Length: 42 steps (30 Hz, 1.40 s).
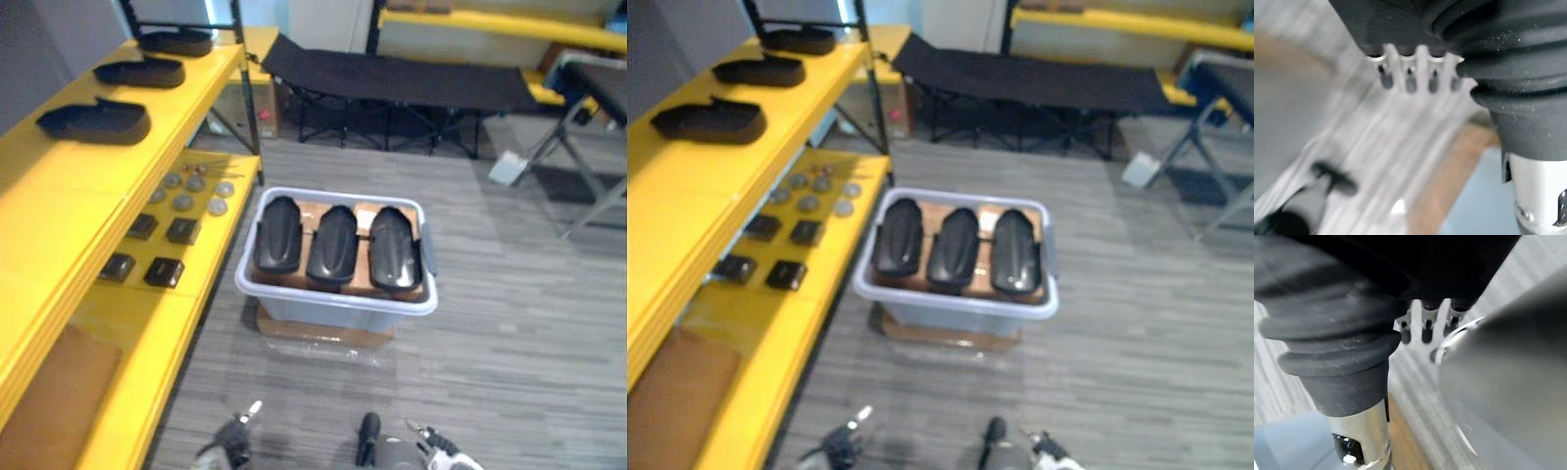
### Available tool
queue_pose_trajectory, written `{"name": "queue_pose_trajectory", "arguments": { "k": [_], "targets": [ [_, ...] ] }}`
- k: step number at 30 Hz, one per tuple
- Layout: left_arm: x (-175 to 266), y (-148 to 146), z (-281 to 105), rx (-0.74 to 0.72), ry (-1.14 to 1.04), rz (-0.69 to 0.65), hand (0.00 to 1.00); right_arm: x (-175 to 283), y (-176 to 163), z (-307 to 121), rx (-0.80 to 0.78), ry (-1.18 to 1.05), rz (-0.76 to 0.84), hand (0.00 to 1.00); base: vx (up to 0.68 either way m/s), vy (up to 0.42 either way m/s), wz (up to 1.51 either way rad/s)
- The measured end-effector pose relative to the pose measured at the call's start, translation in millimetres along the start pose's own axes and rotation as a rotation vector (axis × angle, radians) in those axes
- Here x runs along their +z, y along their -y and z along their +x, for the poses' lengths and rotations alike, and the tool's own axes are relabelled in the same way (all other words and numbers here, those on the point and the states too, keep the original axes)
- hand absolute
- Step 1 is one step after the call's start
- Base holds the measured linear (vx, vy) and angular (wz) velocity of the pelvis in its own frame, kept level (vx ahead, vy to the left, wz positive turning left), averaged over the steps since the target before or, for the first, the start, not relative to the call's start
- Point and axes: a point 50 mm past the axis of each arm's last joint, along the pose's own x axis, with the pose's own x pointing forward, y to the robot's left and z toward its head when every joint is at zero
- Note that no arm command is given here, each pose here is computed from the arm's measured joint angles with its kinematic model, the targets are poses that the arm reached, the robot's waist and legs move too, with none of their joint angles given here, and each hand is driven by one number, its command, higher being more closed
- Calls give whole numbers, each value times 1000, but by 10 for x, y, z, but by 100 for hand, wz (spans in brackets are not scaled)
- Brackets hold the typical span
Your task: Walk over and take plastic housings, then place them on the shelf
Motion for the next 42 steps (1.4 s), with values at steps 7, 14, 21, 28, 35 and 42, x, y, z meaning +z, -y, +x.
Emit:
{"name": "queue_pose_trajectory", "arguments": {
  "k": [7, 14, 21, 28, 35, 42],
  "targets": [
    [53, -79, -4, 16, 28, -8, 0, 114, -51, -22, 107, 93, -338, 0, 184, -19, -6],
    [250, -199, -1, 24, 61, 232, 0, 15, -1517, -432, 992, 312, -1297, 0, 145, 121, 34],
    [367, -78, 12, -23, 99, 376, 0, 323, -2933, -1515, 1433, 803, -1073, 0, 88, 42, 33],
    [596, -17, -11, -44, 223, 436, 0, 2033, -2435, -2005, 725, 1462, -385, 0, -55, 55, -19],
    [973, 20, -49, -24, 334, 480, 0, 2625, -1232, -1999, 29, 1598, 45, 0, -172, 34, -30],
    [1003, -72, -55, 9, 333, 478, 0, 2726, -510, -1413, -312, 1331, 185, 0, -76, -40, 1]
  ]
}}
